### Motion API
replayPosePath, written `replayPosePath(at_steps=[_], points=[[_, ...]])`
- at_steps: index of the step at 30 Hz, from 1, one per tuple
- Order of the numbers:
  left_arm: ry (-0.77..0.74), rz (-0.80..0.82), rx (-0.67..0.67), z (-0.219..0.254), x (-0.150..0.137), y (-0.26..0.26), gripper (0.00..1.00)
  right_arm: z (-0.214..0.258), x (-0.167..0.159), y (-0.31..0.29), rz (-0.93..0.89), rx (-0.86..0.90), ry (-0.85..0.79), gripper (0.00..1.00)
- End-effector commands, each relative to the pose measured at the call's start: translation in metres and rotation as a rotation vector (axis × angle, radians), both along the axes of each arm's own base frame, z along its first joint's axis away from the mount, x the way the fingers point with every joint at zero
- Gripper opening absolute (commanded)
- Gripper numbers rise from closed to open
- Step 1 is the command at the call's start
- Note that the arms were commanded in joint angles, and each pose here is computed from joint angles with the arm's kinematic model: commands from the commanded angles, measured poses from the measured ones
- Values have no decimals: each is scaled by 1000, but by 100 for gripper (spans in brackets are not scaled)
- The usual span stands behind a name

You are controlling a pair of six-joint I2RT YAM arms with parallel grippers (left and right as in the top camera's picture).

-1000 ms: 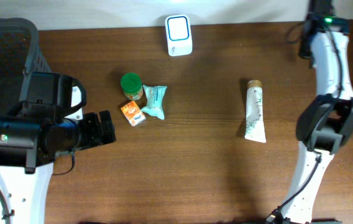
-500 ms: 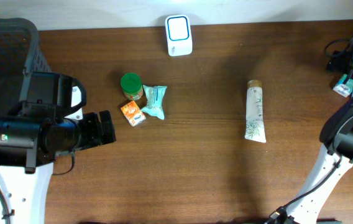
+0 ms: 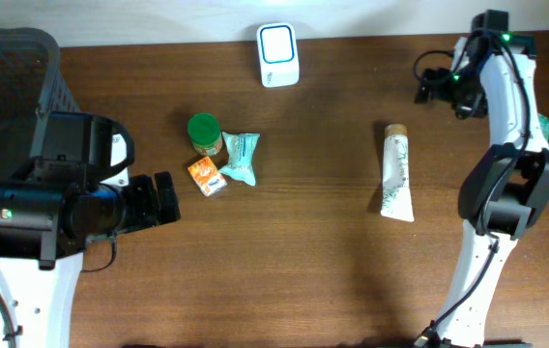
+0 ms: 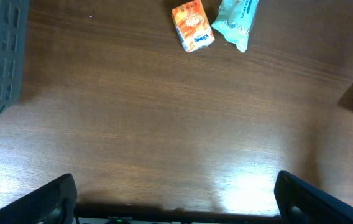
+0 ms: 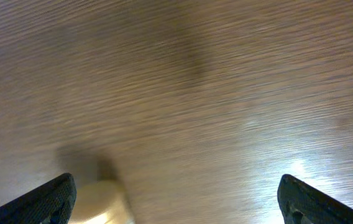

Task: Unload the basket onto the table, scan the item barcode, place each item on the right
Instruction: 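Return the right gripper and grasp the white-and-gold tube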

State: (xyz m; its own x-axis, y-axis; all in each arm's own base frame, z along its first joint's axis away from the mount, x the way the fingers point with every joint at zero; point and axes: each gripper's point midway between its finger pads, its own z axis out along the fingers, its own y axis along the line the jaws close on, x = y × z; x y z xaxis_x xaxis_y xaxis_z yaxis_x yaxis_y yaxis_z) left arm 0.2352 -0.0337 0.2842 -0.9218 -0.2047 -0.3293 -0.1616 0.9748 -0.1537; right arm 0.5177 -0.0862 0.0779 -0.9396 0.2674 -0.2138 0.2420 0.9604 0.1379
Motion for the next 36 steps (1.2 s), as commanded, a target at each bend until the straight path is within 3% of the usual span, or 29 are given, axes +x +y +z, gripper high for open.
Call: replayPosePath(at_steps=[1, 6, 13, 15, 20, 26, 36], points=[[-15, -4, 8, 3, -1, 2, 99, 78, -5, 27, 42, -8, -125, 99], [-15, -4, 8, 3, -1, 2, 99, 140, -44, 92, 130, 25, -143, 98], [-15, -4, 8, 3, -1, 2, 99, 104, -92, 159, 290, -10, 90, 99], [-15, -4, 8, 3, -1, 2, 99, 77, -109, 163, 319, -122, 183, 99], [-15, -4, 8, 3, -1, 2, 99, 27, -131, 132, 63, -530, 253, 99], [-15, -4, 8, 3, -1, 2, 99, -41, -131, 131, 26, -651, 147, 99], [-15, -4, 8, 3, -1, 2, 99, -45, -121, 101, -46, -754, 80, 99]])
